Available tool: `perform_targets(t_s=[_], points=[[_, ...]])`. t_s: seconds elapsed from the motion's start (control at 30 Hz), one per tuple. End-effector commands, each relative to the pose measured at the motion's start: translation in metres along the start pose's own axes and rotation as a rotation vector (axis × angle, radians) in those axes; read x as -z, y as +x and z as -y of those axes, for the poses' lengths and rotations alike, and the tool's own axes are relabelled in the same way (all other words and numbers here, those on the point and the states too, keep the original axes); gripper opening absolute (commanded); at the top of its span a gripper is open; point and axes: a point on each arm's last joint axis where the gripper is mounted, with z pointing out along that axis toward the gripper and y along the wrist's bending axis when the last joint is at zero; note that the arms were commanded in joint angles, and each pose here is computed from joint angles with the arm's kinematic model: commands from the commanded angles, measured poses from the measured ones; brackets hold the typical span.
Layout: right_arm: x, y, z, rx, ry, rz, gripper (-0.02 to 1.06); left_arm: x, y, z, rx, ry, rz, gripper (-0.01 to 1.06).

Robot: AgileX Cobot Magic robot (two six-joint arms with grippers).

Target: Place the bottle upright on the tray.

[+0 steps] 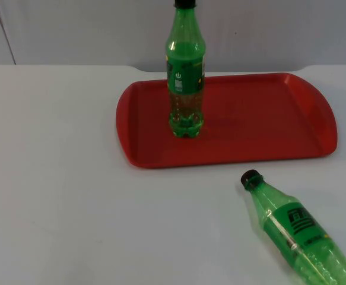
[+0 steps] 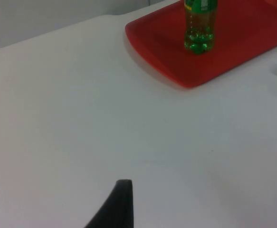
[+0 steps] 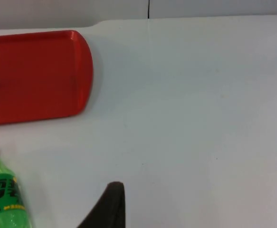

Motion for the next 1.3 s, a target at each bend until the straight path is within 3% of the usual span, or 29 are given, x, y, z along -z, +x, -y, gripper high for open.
perform_targets(t_s=[0.0, 0.3, 0.6, 0.8, 1.1, 1.27], points=[[-0.003, -0.014, -0.001, 0.009, -0.002, -0.013, 1.04, -0.001, 0.0, 0.001, 0.005, 0.005, 0.009, 1.04], [-0.046, -0.069, -0.007, 0.016, -0.021, -0.208, 1.04, -0.001, 0.0, 0.001, 0.005, 0.005, 0.009, 1.04], [-0.097, -0.096, -0.02, 0.042, -0.103, -0.412, 1.04, -0.001, 0.0, 0.001, 0.005, 0.005, 0.009, 1.04], [-0.145, -0.097, -0.034, 0.013, -0.192, -0.556, 1.04, -0.001, 0.0, 0.001, 0.005, 0.005, 0.009, 1.04], [-0.19, -0.084, -0.043, 0.001, -0.232, -0.721, 1.04, -0.001, 0.0, 0.001, 0.005, 0.005, 0.009, 1.04], [-0.202, -0.077, -0.066, 0.089, -0.28, -0.771, 1.04, -0.001, 0.0, 0.001, 0.005, 0.005, 0.009, 1.04]])
